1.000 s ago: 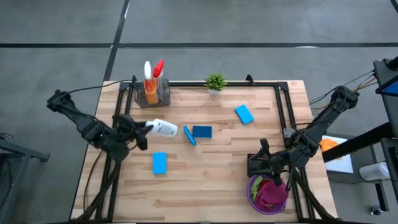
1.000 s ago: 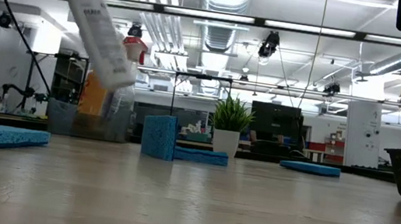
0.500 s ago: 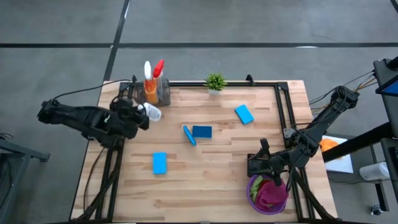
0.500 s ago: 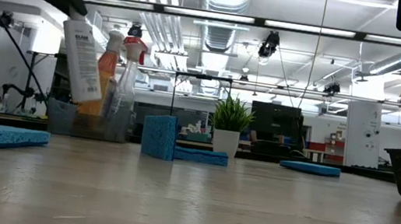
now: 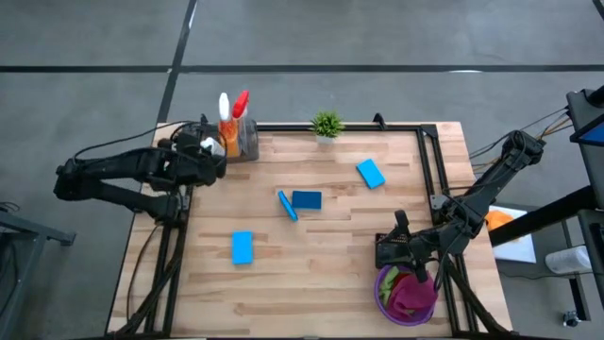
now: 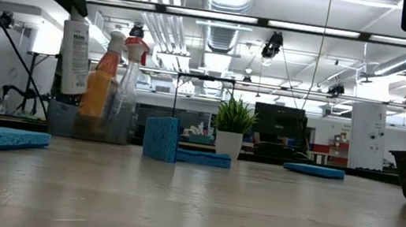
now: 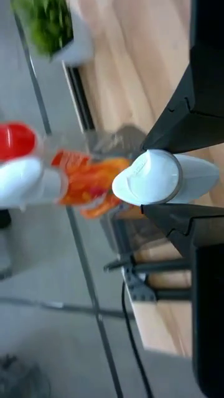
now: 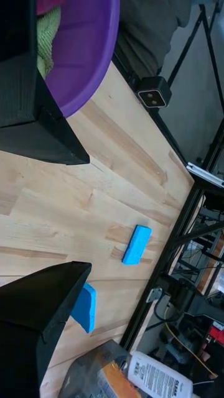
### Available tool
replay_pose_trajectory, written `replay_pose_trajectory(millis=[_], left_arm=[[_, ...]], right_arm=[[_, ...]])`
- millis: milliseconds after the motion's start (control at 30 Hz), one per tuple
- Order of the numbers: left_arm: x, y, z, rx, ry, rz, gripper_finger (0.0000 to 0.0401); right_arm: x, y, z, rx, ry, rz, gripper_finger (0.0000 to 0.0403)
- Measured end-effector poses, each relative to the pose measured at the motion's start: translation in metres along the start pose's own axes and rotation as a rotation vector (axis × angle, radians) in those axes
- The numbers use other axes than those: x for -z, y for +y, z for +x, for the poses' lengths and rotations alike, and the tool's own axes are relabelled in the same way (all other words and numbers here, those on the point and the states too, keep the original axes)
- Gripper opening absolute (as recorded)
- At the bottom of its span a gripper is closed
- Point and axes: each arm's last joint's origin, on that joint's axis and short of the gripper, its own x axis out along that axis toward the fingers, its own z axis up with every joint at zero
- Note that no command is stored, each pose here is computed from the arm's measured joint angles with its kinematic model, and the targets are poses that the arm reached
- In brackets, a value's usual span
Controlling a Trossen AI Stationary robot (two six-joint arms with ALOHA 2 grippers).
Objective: Pick & Place Kitchen Items
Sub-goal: Put the white plastic restorer bottle into the gray bin
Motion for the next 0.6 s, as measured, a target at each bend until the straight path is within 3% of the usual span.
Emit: replay_pose_trajectory(millis=[200, 600], left_arm=[[-0.006, 0.006, 0.015, -0.108, 0.017, 0.000, 0.0105], [-0.018, 0.004, 0.032, -0.134, -0.028, -0.055, 0.0105]], right_arm=[[0.000, 0.000, 0.000, 0.000, 0.000, 0.000, 0.0265], [0.000, 0.000, 0.000, 0.000, 0.002, -0.001, 0.0265]])
